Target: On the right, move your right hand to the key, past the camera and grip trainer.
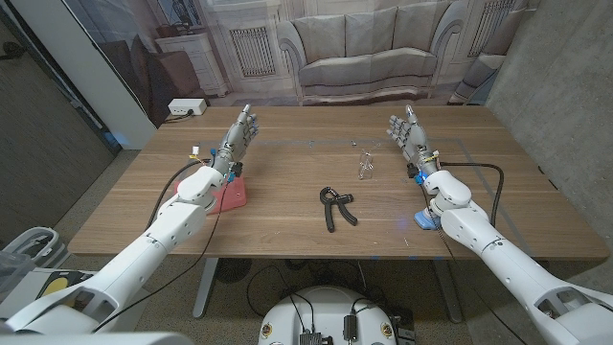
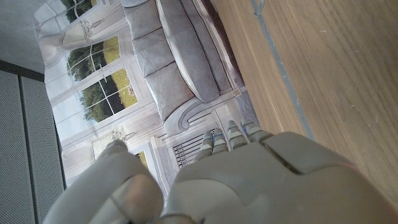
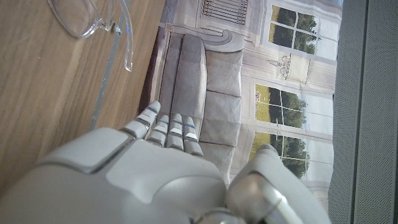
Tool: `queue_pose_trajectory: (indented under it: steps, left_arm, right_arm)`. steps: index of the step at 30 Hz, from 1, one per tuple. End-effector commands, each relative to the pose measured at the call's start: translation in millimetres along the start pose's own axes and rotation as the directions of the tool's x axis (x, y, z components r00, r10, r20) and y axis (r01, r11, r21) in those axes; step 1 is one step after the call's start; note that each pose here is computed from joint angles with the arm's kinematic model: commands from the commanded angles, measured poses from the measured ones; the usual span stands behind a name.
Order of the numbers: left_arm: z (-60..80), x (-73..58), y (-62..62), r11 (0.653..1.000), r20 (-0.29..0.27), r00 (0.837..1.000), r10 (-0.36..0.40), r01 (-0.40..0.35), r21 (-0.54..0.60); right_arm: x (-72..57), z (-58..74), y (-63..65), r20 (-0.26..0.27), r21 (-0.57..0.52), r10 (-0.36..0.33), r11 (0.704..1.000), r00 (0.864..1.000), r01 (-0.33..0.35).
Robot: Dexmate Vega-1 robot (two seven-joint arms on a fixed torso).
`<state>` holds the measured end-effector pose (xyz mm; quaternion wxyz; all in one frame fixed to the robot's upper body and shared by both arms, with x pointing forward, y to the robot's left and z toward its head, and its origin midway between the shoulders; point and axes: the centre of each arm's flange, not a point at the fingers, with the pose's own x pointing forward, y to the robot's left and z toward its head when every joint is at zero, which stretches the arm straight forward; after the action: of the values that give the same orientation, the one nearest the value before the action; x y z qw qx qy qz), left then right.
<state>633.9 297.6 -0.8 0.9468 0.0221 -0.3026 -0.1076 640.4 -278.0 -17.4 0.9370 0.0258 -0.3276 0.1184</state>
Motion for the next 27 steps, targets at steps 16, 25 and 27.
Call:
queue_pose_trajectory:
  steps: [16, 25, 27]
  left_arm:
    - [16.4, 0.8, 0.8, 0.999, 0.031, 0.999, -0.021, 0.02, 0.037]
    - [18.2, -0.7, 1.2, 0.999, 0.025, 1.0, -0.019, 0.018, 0.043]
    - [18.6, -0.7, 1.3, 0.999, 0.026, 0.999, -0.024, 0.023, 0.044]
  right_arm:
    - [-12.6, 18.2, -12.4, 0.035, -0.051, -0.001, 0.999, 0.999, 0.003]
    - [-17.9, 18.6, -20.2, 0.034, -0.057, -0.014, 0.998, 0.999, 0.016]
    - [-19.3, 18.2, -21.0, 0.035, -0.048, -0.017, 0.999, 0.999, 0.019]
